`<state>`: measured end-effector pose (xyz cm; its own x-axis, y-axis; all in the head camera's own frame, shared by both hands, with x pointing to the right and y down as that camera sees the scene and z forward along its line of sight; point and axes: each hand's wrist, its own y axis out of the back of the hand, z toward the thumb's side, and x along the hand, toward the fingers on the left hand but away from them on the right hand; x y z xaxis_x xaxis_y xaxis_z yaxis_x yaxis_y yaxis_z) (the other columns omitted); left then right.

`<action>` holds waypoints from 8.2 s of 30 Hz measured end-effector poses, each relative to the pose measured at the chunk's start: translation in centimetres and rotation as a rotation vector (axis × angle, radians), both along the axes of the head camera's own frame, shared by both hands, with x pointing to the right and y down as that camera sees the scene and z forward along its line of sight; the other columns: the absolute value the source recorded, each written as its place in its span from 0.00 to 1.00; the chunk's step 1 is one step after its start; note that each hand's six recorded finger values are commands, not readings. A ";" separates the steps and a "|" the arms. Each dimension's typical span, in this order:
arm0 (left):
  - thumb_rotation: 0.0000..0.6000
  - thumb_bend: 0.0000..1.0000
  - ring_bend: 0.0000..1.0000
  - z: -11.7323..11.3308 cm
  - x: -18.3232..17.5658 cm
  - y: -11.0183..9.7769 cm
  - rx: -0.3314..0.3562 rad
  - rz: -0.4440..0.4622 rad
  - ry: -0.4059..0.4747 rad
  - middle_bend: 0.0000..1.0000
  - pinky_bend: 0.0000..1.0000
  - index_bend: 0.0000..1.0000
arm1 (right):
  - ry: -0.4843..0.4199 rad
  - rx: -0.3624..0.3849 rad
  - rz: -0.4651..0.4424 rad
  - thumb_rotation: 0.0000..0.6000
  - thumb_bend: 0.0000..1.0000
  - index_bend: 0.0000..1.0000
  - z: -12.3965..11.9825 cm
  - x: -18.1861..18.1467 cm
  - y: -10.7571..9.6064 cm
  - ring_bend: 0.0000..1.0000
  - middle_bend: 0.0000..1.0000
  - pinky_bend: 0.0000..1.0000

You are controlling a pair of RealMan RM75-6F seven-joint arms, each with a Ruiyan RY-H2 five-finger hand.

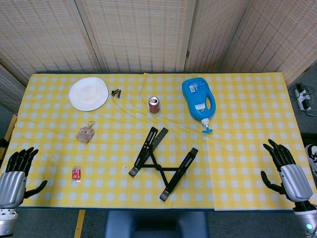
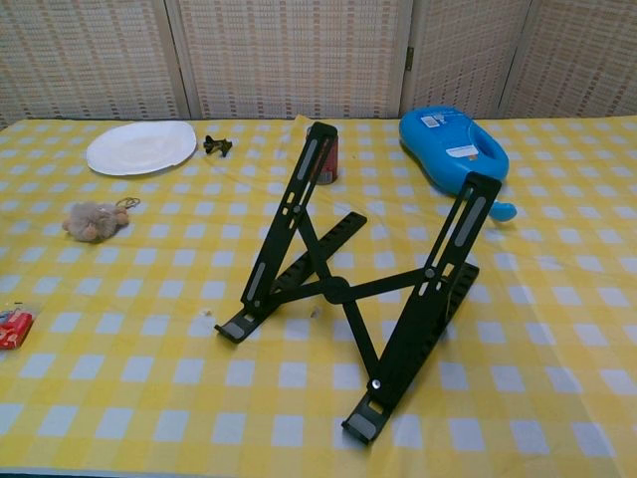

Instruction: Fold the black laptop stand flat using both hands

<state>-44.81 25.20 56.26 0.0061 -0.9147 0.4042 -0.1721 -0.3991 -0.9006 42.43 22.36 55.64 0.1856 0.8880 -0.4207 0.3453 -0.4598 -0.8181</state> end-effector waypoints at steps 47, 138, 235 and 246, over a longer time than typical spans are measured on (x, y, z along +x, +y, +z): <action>1.00 0.24 0.01 0.3 -0.4 0.0 -0.028 -0.030 0.076 0.09 0.00 0.12 | -0.659 -0.625 -0.090 1.00 0.45 0.00 11.0 -19.2 -4.0 0.00 0.00 0.00; 1.00 0.40 0.09 17.4 19.5 -7.0 -0.637 0.116 0.876 0.22 0.00 0.62 | -1.059 -0.965 -0.357 1.00 0.45 0.00 4.6 -25.5 0.9 0.01 0.00 0.00; 1.00 0.38 0.00 9.6 15.6 -5.6 -0.314 0.213 0.655 0.13 0.00 0.12 | -0.989 -0.689 0.058 1.00 0.45 0.00 12.1 -30.5 -2.1 0.00 0.00 0.00; 1.00 0.38 0.00 8.4 15.3 -6.8 -0.269 0.290 0.597 0.13 0.00 0.12 | -1.044 -0.486 0.271 1.00 0.45 0.00 9.7 -23.7 -4.8 0.00 0.00 0.00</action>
<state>-29.52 18.42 64.69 0.5240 -0.7122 0.4672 -0.4585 -0.6981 -0.5499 18.72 17.59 65.38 0.4696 0.7400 -0.4816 0.8770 -0.4536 0.1582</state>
